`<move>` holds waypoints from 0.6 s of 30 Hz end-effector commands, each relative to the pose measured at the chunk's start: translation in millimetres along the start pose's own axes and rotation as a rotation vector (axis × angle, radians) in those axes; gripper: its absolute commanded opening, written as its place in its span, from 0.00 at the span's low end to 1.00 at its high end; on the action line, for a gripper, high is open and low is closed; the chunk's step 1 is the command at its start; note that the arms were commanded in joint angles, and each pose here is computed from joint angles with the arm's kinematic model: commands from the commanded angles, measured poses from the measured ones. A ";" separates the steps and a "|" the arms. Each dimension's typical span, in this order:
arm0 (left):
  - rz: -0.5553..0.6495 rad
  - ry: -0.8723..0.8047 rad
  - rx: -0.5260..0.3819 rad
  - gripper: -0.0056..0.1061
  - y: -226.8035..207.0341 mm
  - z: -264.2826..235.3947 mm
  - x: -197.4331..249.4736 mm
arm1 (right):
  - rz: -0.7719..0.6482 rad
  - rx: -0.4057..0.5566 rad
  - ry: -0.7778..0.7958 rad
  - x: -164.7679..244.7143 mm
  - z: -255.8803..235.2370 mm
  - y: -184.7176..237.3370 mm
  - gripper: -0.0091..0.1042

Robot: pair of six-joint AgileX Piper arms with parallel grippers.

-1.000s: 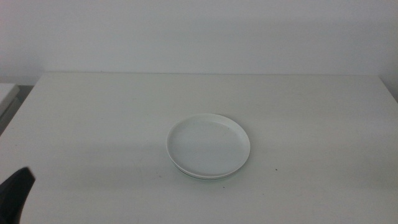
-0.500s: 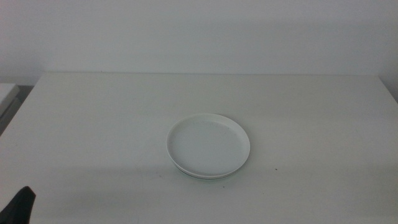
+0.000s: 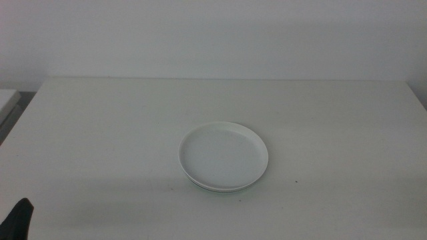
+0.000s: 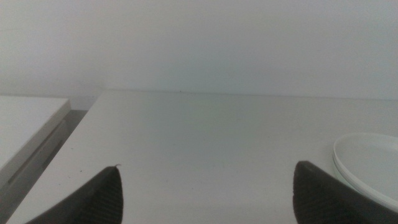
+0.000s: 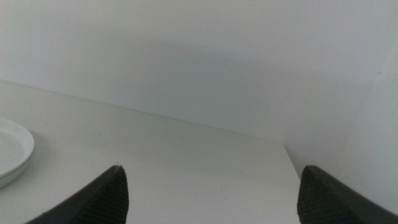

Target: Stack the three bowls on top of each other.

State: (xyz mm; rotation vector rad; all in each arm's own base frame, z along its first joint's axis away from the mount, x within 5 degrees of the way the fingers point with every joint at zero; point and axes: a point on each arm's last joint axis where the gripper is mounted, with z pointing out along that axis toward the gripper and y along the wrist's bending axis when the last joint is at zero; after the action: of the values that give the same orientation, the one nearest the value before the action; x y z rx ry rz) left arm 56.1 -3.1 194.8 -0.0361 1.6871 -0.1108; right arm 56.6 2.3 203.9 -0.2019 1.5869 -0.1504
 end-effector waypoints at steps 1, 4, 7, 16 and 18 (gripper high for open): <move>0.004 -0.021 -0.004 0.89 0.2 -0.3 -1.8 | 0.005 0.007 -0.011 0.1 -0.2 -0.2 0.89; 0.004 -0.021 -0.004 0.89 0.2 -0.3 -1.8 | -0.002 0.008 -0.010 0.1 -0.2 -0.3 0.89; 0.004 -0.021 -0.004 0.89 0.2 -0.3 -1.8 | 0.026 0.014 -0.011 0.1 -0.2 -0.9 0.89; 0.004 -0.021 -0.004 0.89 0.2 -0.3 -1.8 | 0.314 0.027 -0.006 0.9 -0.2 -2.1 0.89; 0.004 -0.021 -0.004 0.89 0.2 -0.3 -1.8 | 0.354 0.023 -0.007 0.9 -0.2 -1.8 0.89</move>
State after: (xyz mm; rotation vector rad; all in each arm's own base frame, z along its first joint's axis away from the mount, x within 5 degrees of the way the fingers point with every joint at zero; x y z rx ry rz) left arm 56.1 -3.0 195.0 -0.0318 1.6849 -0.1052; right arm 56.7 0.6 203.8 0.0797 1.5978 0.0940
